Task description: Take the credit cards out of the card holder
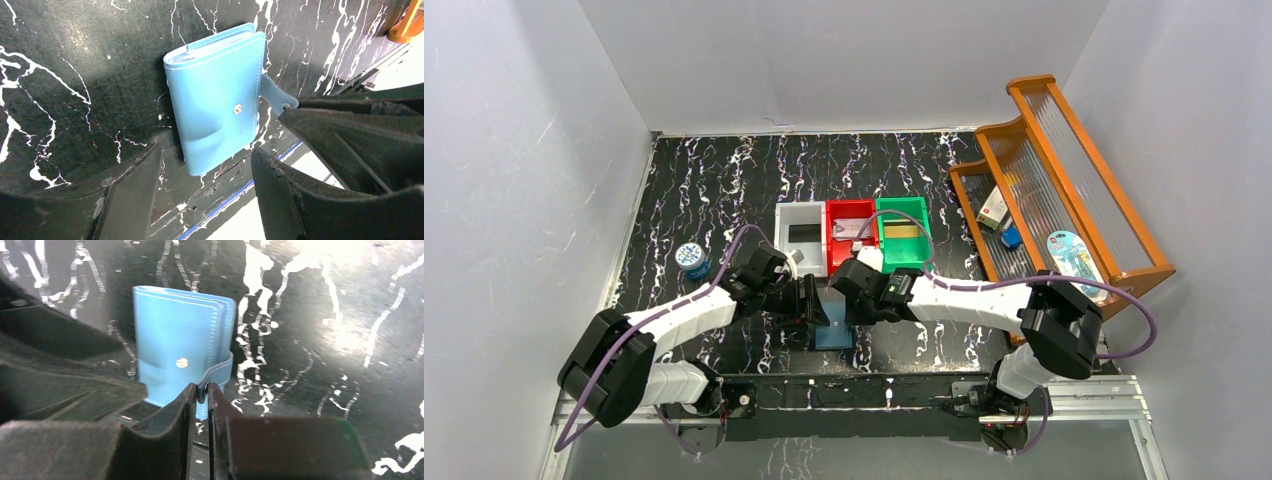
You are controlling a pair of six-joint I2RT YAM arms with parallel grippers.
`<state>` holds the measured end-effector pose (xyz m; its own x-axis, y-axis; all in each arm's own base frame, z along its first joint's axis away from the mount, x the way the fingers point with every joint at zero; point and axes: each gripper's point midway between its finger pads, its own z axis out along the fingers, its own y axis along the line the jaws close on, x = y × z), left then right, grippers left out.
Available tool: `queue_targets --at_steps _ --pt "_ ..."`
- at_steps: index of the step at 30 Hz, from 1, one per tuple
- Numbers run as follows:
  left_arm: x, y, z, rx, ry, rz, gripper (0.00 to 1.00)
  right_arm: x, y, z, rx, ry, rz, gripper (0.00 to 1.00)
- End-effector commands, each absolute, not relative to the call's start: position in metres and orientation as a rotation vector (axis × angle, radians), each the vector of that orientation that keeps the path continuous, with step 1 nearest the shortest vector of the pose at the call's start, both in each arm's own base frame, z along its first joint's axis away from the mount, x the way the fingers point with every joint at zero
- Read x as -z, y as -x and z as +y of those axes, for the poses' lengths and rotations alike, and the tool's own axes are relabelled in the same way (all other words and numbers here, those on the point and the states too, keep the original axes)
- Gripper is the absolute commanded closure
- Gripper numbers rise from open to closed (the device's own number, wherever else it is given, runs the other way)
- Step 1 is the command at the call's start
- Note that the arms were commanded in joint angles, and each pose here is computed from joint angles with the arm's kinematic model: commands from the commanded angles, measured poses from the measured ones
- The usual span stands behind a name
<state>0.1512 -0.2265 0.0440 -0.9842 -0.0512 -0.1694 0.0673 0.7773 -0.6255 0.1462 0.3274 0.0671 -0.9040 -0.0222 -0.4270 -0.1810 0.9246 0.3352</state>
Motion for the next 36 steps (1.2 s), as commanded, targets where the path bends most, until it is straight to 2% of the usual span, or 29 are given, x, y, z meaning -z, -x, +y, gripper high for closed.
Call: queue_targets --at_steps 1,5,9,16,24,32,36 --pt "-0.054 -0.152 -0.234 1.033 -0.094 2.777 0.36 -0.064 -0.153 0.298 -0.304 0.067 2.706 0.78" --pt "-0.053 -0.148 -0.230 1.023 -0.106 2.781 0.35 -0.057 -0.147 0.290 -0.197 0.134 2.763 0.76" --pt "-0.051 -0.148 -0.230 1.015 -0.092 2.791 0.31 -0.054 -0.144 0.296 -0.247 0.159 2.782 0.64" --pt "-0.050 -0.148 -0.227 0.982 -0.093 2.807 0.28 -0.054 -0.150 0.304 -0.321 0.132 2.769 0.63" --pt "-0.054 -0.150 -0.226 0.970 -0.102 2.809 0.28 -0.046 -0.150 0.311 -0.429 0.154 2.791 0.72" --pt "-0.063 -0.155 -0.223 0.940 -0.088 2.766 0.28 -0.033 -0.143 0.306 -0.397 0.160 2.836 0.75" --pt "-0.069 -0.160 -0.221 0.919 -0.074 2.738 0.28 -0.035 -0.147 0.306 -0.376 0.155 2.829 0.85"
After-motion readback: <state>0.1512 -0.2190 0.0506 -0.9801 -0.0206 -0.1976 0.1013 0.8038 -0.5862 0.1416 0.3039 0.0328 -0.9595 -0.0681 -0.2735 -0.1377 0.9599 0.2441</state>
